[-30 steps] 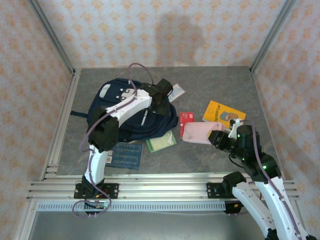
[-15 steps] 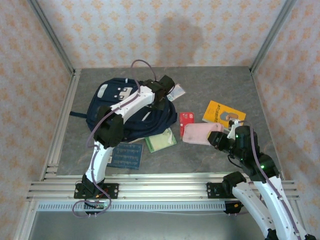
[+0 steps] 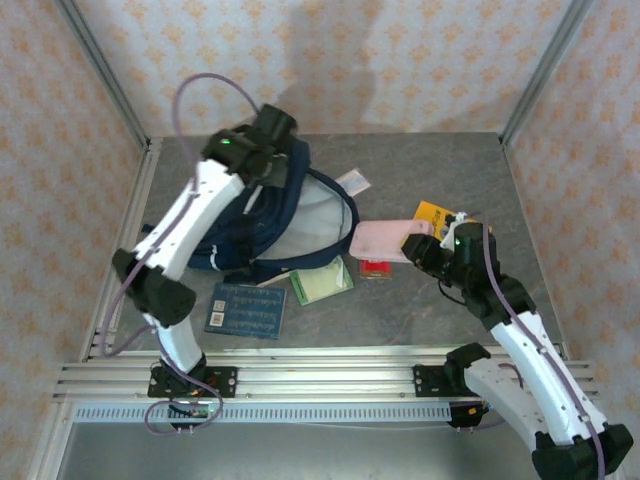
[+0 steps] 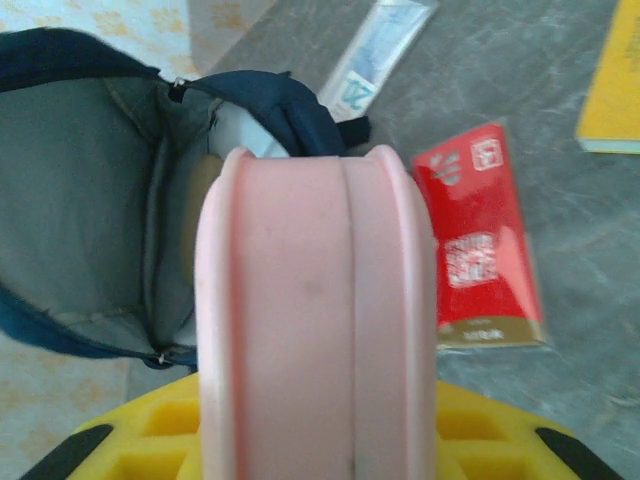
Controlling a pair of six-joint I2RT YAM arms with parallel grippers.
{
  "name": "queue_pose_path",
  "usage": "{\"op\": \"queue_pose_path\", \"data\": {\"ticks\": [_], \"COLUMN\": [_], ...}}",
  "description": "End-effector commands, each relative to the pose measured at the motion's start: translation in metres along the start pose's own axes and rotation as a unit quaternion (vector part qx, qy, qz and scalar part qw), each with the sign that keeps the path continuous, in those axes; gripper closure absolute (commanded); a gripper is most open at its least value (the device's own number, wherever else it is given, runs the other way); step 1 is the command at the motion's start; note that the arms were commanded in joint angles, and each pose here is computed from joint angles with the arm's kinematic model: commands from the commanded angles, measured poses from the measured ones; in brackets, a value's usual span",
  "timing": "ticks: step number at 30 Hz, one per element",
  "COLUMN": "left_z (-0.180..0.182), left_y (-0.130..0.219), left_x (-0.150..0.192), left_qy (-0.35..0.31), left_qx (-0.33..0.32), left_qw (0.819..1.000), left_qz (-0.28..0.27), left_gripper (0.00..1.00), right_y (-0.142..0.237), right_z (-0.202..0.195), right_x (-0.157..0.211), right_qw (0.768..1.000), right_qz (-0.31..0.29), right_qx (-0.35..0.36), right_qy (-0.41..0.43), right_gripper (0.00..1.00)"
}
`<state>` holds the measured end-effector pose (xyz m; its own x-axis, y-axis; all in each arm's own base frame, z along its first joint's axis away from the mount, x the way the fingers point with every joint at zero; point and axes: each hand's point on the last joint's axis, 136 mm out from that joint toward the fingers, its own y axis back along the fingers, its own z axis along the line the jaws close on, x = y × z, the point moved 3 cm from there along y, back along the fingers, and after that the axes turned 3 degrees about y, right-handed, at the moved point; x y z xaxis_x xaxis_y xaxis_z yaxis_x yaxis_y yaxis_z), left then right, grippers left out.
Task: Pack the student bag
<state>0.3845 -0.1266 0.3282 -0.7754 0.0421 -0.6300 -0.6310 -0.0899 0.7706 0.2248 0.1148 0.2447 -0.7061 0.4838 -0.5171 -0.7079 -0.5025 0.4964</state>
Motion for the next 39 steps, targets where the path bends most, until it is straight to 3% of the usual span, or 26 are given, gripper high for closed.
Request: {"op": "queue_pose_path", "data": {"ticks": [1,10,19,26,33,39], "left_z": [0.021,0.025,0.019,0.018,0.016,0.014], "left_y": [0.025,0.040,0.048,0.058,0.058,0.057], "left_x": [-0.017,-0.034,-0.045,-0.060,-0.072,-0.081], "left_qy": [-0.003,-0.005,0.000,0.015,0.026,0.029], "left_qx": [0.020,0.077,0.140,0.168,0.185,0.199], "left_qw": [0.999,0.994,0.985,0.978,0.973,0.969], "left_qz": [-0.049,-0.079,-0.097,-0.124,-0.134,-0.143], "left_gripper": [1.00,1.00,1.00,1.00,1.00,1.00], "right_y": [0.002,-0.039,-0.052,-0.117,-0.194,-0.252], "right_z": [0.058,0.111,0.132,0.173,0.185,0.196], "right_x": [-0.029,-0.043,-0.060,-0.034,-0.005,0.026], "right_qw": [0.992,0.987,0.986,0.985,0.994,0.999], "right_qz": [-0.043,-0.033,-0.050,0.006,0.011,0.026], "right_qx": [-0.119,-0.156,-0.152,-0.168,-0.103,-0.040], "right_qy": [-0.012,0.010,0.050,0.043,-0.030,-0.001], "right_gripper": [0.88,0.89,0.89,0.88,0.85,0.73]}}
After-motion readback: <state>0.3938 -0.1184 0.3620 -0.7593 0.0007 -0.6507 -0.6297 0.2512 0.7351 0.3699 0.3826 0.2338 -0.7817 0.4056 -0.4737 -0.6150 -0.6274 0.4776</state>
